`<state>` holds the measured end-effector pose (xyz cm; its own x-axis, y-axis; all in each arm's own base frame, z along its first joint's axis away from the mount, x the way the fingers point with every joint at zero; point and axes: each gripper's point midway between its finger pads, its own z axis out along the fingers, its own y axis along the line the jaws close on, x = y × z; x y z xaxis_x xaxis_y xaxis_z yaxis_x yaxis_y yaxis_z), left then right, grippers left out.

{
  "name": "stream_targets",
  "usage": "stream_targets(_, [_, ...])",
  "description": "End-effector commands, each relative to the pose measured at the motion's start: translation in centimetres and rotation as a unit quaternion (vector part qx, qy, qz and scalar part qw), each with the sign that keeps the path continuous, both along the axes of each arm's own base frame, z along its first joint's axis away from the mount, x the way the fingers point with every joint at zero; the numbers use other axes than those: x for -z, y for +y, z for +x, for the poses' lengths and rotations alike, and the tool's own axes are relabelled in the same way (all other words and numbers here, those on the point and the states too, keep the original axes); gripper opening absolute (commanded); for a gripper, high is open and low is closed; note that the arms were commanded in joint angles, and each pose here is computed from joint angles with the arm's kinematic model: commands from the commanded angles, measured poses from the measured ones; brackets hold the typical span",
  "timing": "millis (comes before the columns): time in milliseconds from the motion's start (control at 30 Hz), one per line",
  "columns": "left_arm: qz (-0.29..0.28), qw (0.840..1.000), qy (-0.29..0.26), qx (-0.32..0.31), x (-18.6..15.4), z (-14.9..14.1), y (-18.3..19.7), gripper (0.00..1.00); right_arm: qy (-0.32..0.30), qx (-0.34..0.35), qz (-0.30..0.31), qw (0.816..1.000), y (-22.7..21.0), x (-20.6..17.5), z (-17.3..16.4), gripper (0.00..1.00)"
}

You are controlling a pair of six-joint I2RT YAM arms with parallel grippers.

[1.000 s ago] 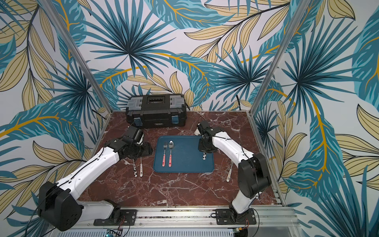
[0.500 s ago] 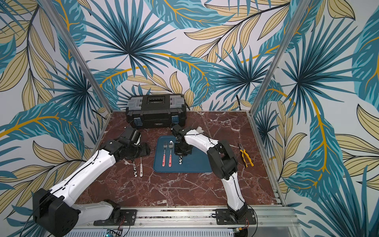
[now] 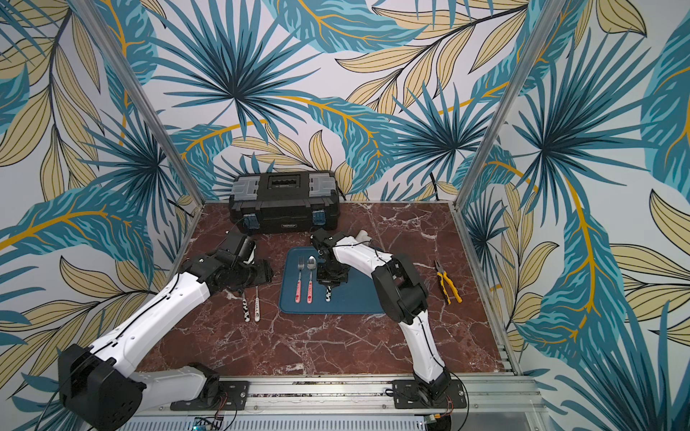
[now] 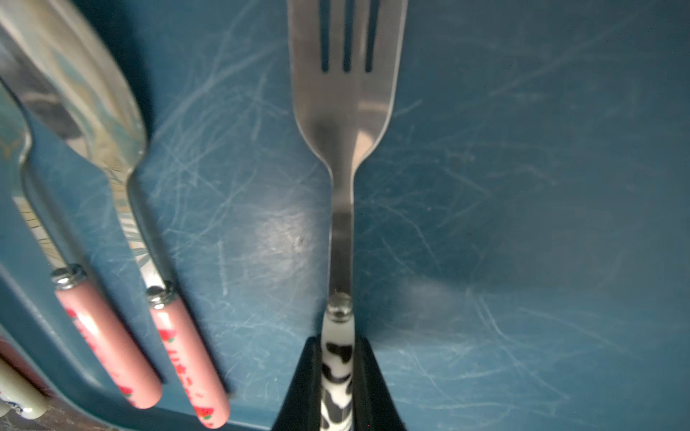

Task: Set the spoon and fork side by side
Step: Place the fork on the tray.

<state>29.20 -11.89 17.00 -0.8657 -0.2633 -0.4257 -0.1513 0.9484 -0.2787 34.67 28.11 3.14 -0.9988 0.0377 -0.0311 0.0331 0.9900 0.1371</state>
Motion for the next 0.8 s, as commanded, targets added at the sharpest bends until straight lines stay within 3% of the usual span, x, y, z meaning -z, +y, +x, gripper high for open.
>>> stream_targets(0, [0.007,1.0,-0.007,-0.002,-0.7,-0.3,0.6,0.65,0.016,-0.01,-0.029,0.999,-0.7,0.8,-0.6,0.12])
stream_targets(500, [0.0,1.0,-0.009,-0.004,-0.8,0.0,0.4,0.65,0.036,-0.02,-0.041,0.998,-1.4,2.2,-2.1,0.16])
stream_targets(767, [0.0,1.0,-0.005,-0.004,-0.4,-0.1,0.3,0.65,0.041,-0.027,-0.045,0.998,-1.4,2.4,-2.6,0.32])
